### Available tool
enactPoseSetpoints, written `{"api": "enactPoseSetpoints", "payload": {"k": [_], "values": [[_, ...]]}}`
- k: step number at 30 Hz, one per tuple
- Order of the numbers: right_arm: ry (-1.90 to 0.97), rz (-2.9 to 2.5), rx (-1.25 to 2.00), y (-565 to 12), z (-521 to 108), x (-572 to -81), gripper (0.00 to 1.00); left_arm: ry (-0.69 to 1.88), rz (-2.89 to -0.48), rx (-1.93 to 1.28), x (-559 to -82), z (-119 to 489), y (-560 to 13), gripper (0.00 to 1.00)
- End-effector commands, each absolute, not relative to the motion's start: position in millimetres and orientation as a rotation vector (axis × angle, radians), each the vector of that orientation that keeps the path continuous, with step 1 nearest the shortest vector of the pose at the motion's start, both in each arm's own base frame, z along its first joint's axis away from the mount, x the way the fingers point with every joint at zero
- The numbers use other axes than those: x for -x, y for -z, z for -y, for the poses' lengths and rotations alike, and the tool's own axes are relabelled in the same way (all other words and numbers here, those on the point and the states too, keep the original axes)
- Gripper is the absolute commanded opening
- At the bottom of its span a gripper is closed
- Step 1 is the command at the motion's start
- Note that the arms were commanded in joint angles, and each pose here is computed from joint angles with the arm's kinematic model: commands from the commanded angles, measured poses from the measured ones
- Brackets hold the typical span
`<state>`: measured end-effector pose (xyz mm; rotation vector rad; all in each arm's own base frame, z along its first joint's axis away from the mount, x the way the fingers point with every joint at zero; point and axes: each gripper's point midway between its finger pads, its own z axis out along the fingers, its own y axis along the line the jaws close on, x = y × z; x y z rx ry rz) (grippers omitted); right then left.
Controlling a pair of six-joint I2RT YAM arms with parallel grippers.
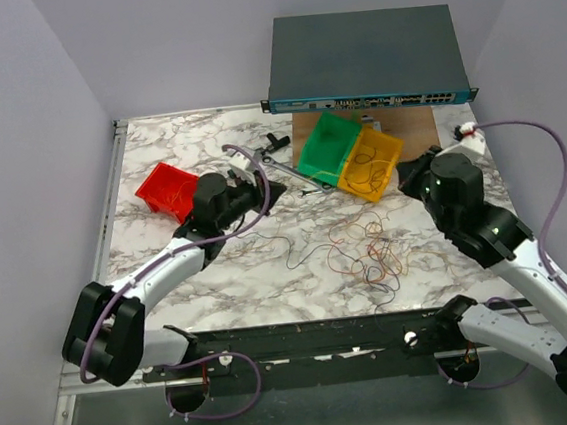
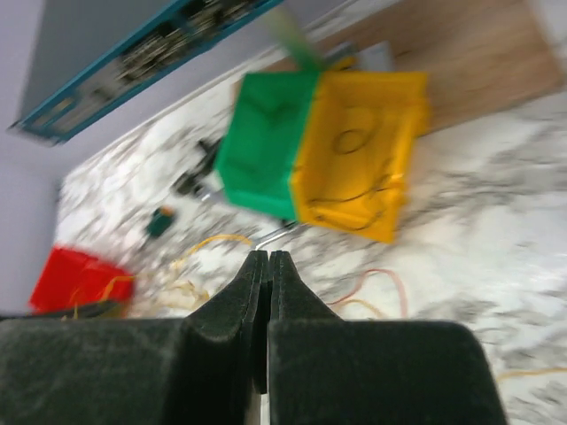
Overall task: Untangle the cables
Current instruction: Untie the cable, then pick up the cable at the center of the board.
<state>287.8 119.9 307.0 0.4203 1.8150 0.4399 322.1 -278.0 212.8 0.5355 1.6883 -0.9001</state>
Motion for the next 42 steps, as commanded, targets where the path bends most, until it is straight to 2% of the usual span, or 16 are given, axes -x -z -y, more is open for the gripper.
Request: {"api": "enactPoseSetpoints", "payload": {"k": [1,5,8,14,16,17,18,19,20,22,25,28,31,35,42], "values": [[-0.012,-1.640,-0.752,-299.6,-16.7,-259.5,0.01,0.899,-1.792,-0.309,-329.6,231.4,-193.2,0.00],[0.046,-1.518,-0.815,-317.6,18.6,-231.4,0.01,0.841,-1.833,-0.189,-332.9,200.4,-177.8,0.00],[0.005,-1.501,-0.797,-324.0,21.0,-223.6,0.01,0.805,-1.856,-0.152,-332.5,190.3,-172.9,0.00],[-0.152,-1.704,-0.572,-290.8,-35.2,-245.8,0.02,0.794,-1.854,-0.148,-325.8,186.1,-186.3,0.00],[-0.176,-1.783,-0.543,-269.6,-51.7,-253.7,0.08,0.738,-1.891,-0.111,-322.4,175.5,-184.6,0.00],[-0.184,-1.822,-0.524,-258.6,-59.8,-257.4,0.29,0.703,-1.908,-0.071,-321.3,168.1,-184.3,0.00],[-0.205,-1.861,-0.493,-249.5,-69.8,-261.0,0.59,0.647,-1.936,0.001,-320.6,156.0,-180.6,0.00],[-0.229,-1.902,-0.436,-241.4,-81.9,-264.7,0.82,0.581,-1.960,0.108,-320.9,141.0,-175.4,0.00],[-0.289,-1.944,-0.340,-236.5,-100.5,-267.6,0.90,0.520,-1.973,0.205,-318.6,126.4,-171.6,0.00],[-0.393,-2.013,-0.113,-226.9,-136.9,-271.6,0.92,0.425,-1.998,0.347,-308.7,103.0,-160.8,0.00],[-0.469,-2.100,0.128,-205.2,-181.4,-273.7,0.88,0.350,-1.996,0.477,-295.1,81.4,-152.1,0.00],[-0.437,-2.150,0.299,-178.6,-222.1,-271.9,0.90,0.268,-2.019,0.606,-281.6,60.9,-142.4,0.00],[-0.568,-2.206,0.433,-155.6,-271.8,-260.5,0.90,0.173,-2.052,0.701,-270.8,42.2,-132.8,0.00],[-0.613,-2.245,0.507,-126.1,-310.1,-249.8,0.85,0.098,-2.073,0.805,-259.1,25.3,-122.0,0.00],[-0.709,-2.294,0.533,-77.7,-335.2,-244.6,0.75,0.007,-2.005,0.975,-245.4,-8.8,-110.9,0.00]]}}
